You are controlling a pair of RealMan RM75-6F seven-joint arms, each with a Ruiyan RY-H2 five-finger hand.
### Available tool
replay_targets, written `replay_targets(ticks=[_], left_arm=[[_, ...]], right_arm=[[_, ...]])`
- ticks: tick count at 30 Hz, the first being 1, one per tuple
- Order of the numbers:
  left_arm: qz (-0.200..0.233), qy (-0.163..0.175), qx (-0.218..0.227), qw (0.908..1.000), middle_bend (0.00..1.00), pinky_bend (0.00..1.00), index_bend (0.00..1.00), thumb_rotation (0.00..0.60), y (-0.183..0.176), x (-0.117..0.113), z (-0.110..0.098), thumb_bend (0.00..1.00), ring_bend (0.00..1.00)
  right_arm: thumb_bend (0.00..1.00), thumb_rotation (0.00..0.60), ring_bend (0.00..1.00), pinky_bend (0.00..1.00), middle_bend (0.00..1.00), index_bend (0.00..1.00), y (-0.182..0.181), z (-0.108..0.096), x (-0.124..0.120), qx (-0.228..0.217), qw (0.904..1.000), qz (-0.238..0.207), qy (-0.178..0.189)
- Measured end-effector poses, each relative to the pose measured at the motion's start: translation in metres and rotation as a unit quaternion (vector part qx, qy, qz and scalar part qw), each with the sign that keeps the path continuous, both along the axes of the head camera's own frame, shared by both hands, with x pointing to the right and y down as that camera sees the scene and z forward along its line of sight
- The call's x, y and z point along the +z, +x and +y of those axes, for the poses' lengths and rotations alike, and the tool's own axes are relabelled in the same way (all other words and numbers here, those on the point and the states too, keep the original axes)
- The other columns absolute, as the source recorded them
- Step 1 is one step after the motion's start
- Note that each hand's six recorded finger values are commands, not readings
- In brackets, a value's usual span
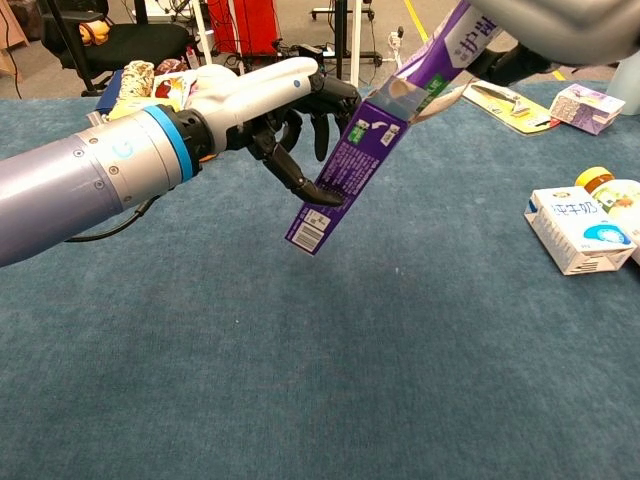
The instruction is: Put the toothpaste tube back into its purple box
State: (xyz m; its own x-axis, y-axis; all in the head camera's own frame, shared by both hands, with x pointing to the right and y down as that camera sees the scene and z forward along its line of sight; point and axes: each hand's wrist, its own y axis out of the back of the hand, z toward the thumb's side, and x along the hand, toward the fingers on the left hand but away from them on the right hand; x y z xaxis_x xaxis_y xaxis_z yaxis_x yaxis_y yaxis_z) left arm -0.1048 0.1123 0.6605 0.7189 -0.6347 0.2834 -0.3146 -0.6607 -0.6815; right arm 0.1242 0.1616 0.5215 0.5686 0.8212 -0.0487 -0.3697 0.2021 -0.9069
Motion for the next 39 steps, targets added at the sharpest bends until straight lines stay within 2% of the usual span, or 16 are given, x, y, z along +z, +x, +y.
replay_targets(ticks=[6, 13, 15, 22, 28, 35, 39], left_arm=[[0.001, -0.001, 0.003, 1.0000, 0.52, 0.72, 0.58, 0.600, 0.003, -0.002, 0.001, 0.23, 0.47], [-0.007, 0.002, 0.010, 0.9999, 0.52, 0.72, 0.58, 0.600, 0.006, -0.005, 0.002, 0.23, 0.47], [-0.009, 0.001, 0.010, 0.9999, 0.52, 0.72, 0.58, 0.600, 0.006, -0.006, 0.002, 0.23, 0.47], [-0.009, 0.001, 0.005, 0.9999, 0.52, 0.72, 0.58, 0.600, 0.003, -0.007, 0.000, 0.23, 0.47], [-0.017, 0.010, -0.001, 0.9998, 0.52, 0.72, 0.58, 0.600, -0.006, -0.006, -0.007, 0.23, 0.47], [-0.067, 0.055, 0.009, 0.9962, 0.52, 0.72, 0.58, 0.600, -0.022, -0.002, -0.018, 0.23, 0.47], [-0.117, 0.098, 0.024, 0.9880, 0.52, 0.72, 0.58, 0.600, -0.033, 0.002, -0.025, 0.23, 0.47]], right_arm=[[0.43, 0.600, 0.03, 0.46, 0.00, 0.00, -0.009, 0.009, 0.010, -0.032, 0.9991, 0.026, 0.013], [0.19, 0.600, 0.00, 0.37, 0.00, 0.00, -0.027, 0.016, 0.018, -0.051, 0.9974, 0.044, 0.024], [0.15, 0.600, 0.00, 0.35, 0.00, 0.00, -0.030, 0.016, 0.017, -0.054, 0.9969, 0.048, 0.030], [0.15, 0.600, 0.00, 0.34, 0.00, 0.00, -0.038, 0.014, 0.009, -0.057, 0.9956, 0.053, 0.051], [0.15, 0.600, 0.00, 0.34, 0.00, 0.00, -0.026, 0.005, 0.008, -0.042, 0.9954, 0.065, 0.057], [0.16, 0.600, 0.00, 0.33, 0.00, 0.00, -0.003, -0.008, 0.019, -0.028, 0.9954, 0.078, 0.049], [0.17, 0.600, 0.00, 0.32, 0.00, 0.00, 0.016, -0.019, 0.031, -0.016, 0.9955, 0.086, 0.035]])
